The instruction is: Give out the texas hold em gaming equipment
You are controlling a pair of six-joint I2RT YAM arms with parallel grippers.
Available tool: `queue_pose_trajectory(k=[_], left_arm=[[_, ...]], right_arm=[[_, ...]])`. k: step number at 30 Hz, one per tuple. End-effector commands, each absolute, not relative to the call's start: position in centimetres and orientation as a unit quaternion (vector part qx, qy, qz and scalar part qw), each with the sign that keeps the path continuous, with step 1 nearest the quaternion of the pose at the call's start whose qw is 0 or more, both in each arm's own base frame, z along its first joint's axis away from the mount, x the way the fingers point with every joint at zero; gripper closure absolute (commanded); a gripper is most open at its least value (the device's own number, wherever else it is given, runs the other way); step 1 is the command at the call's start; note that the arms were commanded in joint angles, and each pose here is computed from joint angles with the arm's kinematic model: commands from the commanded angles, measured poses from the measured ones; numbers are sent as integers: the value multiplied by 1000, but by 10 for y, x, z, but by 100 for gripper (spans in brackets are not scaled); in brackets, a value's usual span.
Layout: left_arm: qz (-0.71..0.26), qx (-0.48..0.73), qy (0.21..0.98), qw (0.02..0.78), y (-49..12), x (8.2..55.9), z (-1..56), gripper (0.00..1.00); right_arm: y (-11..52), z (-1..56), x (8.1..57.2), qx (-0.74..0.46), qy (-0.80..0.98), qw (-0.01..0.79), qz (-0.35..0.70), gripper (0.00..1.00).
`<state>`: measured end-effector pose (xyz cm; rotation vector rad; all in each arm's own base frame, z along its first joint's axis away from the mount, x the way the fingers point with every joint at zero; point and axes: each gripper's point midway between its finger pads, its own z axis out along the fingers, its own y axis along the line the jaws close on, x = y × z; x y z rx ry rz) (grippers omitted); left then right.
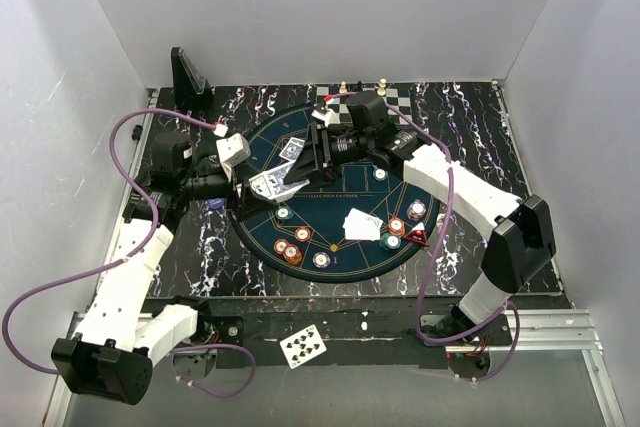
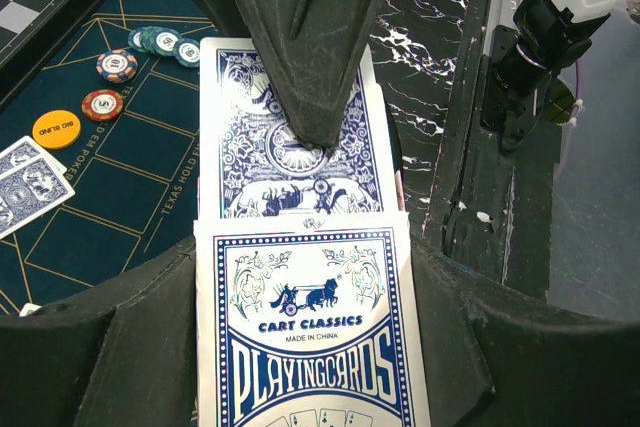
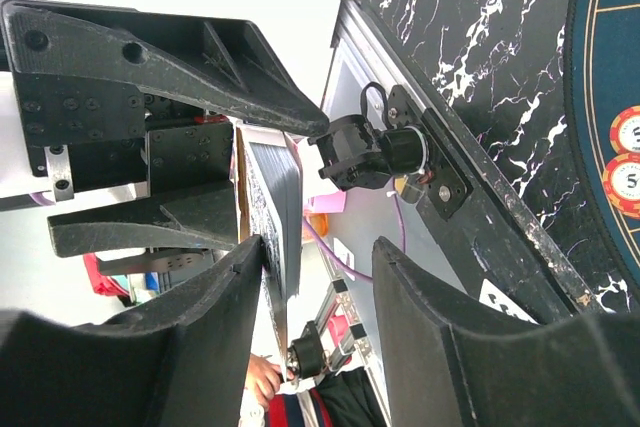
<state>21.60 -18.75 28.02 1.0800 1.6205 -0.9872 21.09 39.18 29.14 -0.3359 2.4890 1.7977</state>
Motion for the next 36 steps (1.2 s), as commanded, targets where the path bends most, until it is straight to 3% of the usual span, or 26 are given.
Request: queue_pose_trajectory(k=[1, 24, 28, 33, 36], left_arm=[[-404, 451, 635, 479, -189, 207, 293, 100], [-401, 451, 638, 478, -187, 204, 286, 100], [-400, 450, 640, 478, -187, 205, 286, 100], [-400, 450, 640, 477, -187, 205, 285, 100], [-401, 451, 639, 477, -187, 205, 286, 100]], right_arm=[[381, 307, 211, -109, 798, 48, 591, 47], [357, 321, 219, -96, 807, 85, 577, 60], [359, 333, 219, -102, 796, 94, 590, 53], [363, 340, 222, -101, 786, 100, 601, 33], [370, 333, 223, -99, 790, 91, 599, 27]])
